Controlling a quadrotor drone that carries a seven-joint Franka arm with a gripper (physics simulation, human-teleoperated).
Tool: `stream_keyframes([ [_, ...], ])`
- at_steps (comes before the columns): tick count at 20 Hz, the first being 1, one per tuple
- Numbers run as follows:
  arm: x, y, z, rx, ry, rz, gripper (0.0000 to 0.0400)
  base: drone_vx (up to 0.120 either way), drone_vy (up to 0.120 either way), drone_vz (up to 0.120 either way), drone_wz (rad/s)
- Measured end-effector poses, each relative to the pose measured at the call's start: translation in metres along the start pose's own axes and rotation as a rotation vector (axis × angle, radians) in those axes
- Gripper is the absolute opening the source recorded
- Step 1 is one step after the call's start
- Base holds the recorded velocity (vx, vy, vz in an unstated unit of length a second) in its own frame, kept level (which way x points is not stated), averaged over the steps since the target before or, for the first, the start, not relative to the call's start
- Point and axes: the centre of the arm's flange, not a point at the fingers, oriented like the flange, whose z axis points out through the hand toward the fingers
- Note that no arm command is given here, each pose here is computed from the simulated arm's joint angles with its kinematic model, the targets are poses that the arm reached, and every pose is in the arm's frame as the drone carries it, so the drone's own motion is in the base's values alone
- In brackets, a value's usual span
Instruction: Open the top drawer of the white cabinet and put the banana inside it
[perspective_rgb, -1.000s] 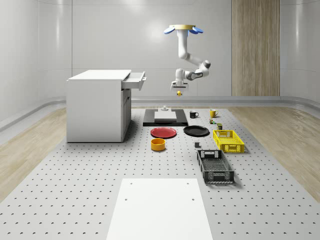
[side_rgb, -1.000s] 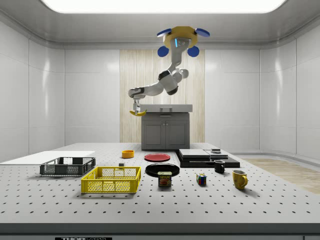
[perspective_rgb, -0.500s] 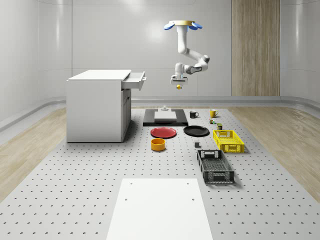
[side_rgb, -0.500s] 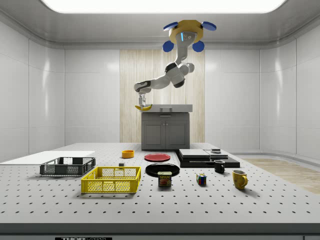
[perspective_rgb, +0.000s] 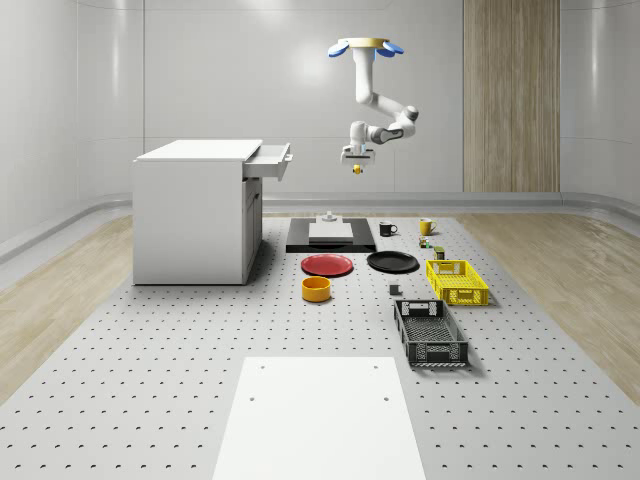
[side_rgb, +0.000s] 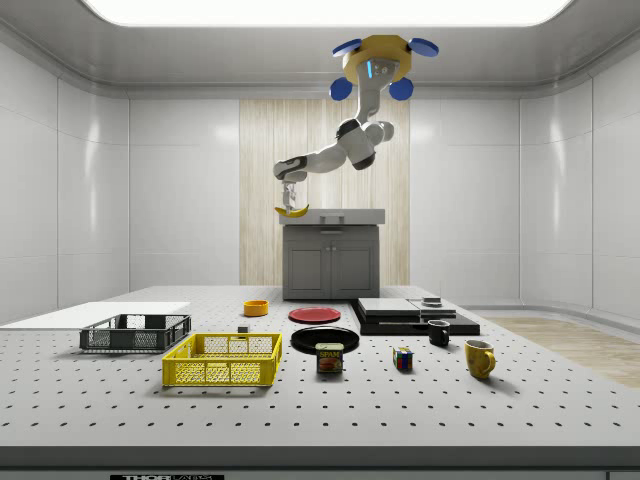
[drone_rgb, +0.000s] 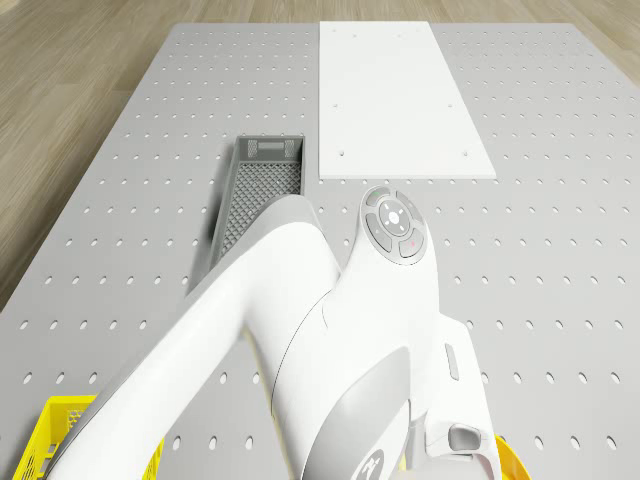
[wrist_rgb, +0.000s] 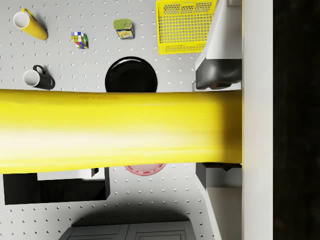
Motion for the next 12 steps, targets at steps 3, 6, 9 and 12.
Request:
stream_keyframes([
  [3,0.0,0.0,0.0,0.0,0.0,0.0,0.0193,0.0,0.0,0.12,0.0],
  [6,0.0,0.0,0.0,0.0,0.0,0.0,0.0193,0.0,0.0,0.12,0.0],
  [9,0.0,0.0,0.0,0.0,0.0,0.0,0.0193,-0.053,0.0,0.067,0.0],
  [12,0.0,0.0,0.0,0.0,0.0,0.0,0.0193,-0.12,0.0,0.0,0.0],
])
